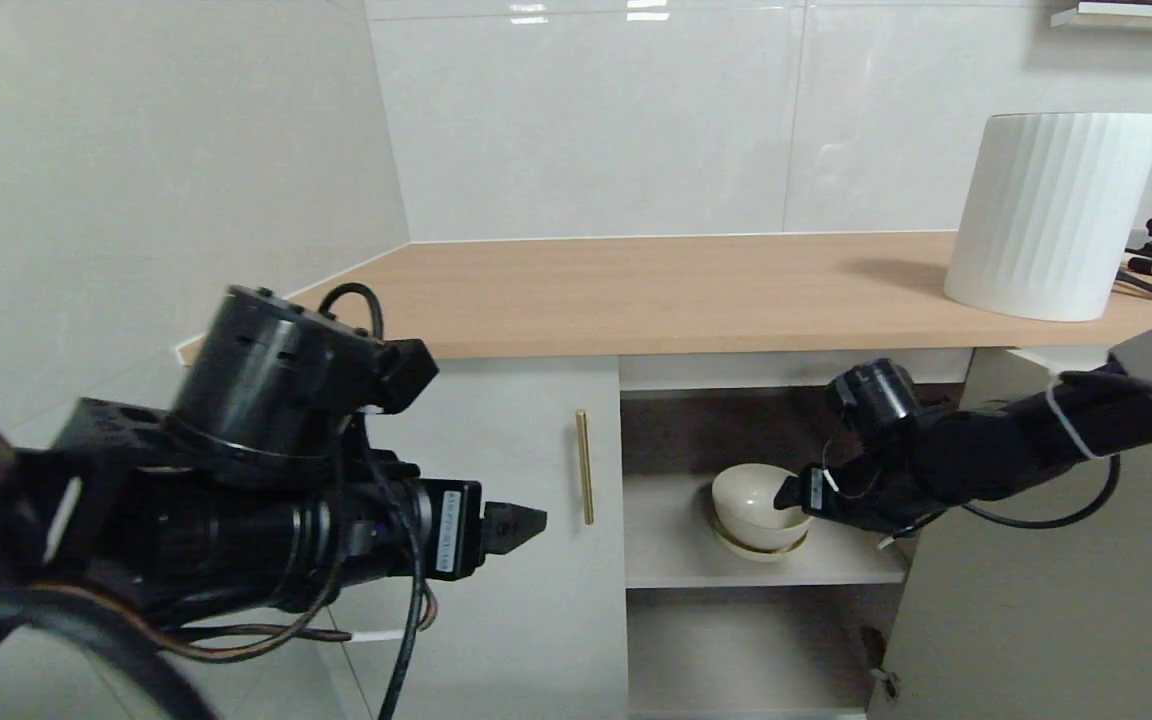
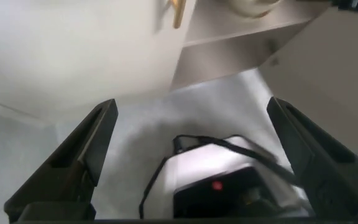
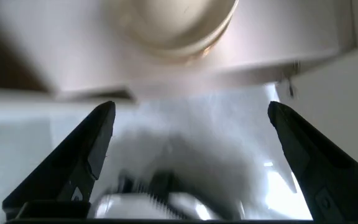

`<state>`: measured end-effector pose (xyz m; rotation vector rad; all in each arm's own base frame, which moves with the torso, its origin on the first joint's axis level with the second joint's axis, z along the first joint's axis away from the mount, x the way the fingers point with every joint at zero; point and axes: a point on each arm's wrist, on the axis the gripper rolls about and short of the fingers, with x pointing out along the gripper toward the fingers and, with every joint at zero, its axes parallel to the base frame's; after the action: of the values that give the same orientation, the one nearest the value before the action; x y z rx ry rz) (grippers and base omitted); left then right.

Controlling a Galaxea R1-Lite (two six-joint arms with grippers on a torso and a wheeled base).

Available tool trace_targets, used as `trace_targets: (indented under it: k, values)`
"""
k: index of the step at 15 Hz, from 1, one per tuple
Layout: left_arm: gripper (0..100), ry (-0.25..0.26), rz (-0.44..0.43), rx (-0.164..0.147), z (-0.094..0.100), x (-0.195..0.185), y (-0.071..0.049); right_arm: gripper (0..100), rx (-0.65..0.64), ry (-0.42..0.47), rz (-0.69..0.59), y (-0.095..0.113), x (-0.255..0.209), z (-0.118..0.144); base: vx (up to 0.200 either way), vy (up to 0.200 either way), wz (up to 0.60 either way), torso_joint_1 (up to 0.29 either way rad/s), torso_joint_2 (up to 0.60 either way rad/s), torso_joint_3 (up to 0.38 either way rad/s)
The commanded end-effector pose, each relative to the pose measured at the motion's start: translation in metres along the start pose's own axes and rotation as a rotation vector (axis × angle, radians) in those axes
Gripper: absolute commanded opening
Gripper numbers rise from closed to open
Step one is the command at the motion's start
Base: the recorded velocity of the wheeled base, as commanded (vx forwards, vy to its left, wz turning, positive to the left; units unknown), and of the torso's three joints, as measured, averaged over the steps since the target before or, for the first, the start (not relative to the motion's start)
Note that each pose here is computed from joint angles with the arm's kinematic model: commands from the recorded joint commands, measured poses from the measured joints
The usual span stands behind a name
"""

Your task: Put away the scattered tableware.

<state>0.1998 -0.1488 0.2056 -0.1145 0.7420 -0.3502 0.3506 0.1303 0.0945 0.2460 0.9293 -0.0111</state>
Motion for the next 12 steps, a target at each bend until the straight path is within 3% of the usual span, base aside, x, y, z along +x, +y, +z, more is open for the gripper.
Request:
trace_targets:
  k: [1,5,9,12]
  values:
    - [100,-0.099,-0.1,-0.019,-0.008,-0.053,0.012,100,-0.043,-0.059,0.093,0.013,-0.074,-0.002,0.0,0.0,0.0,0.0,0.0,0.0]
    - [100,-0.182,-0.144,-0.036,-0.02,-0.089,0.023,100,-0.086,-0.047,0.272,-0.005,-0.159,-0.033,0.0,0.0,0.0,0.0,0.0,0.0]
    - [100,-0.245,-0.065,-0.121,-0.019,-0.101,0.051,100,-0.18,-0.028,0.301,-0.03,-0.205,-0.067,0.0,0.0,0.0,0.0,0.0,0.0]
    - [100,-0.254,-0.037,-0.145,-0.016,-0.1,0.057,100,-0.227,-0.055,0.319,-0.044,-0.219,-0.083,0.0,0.0,0.0,0.0,0.0,0.0]
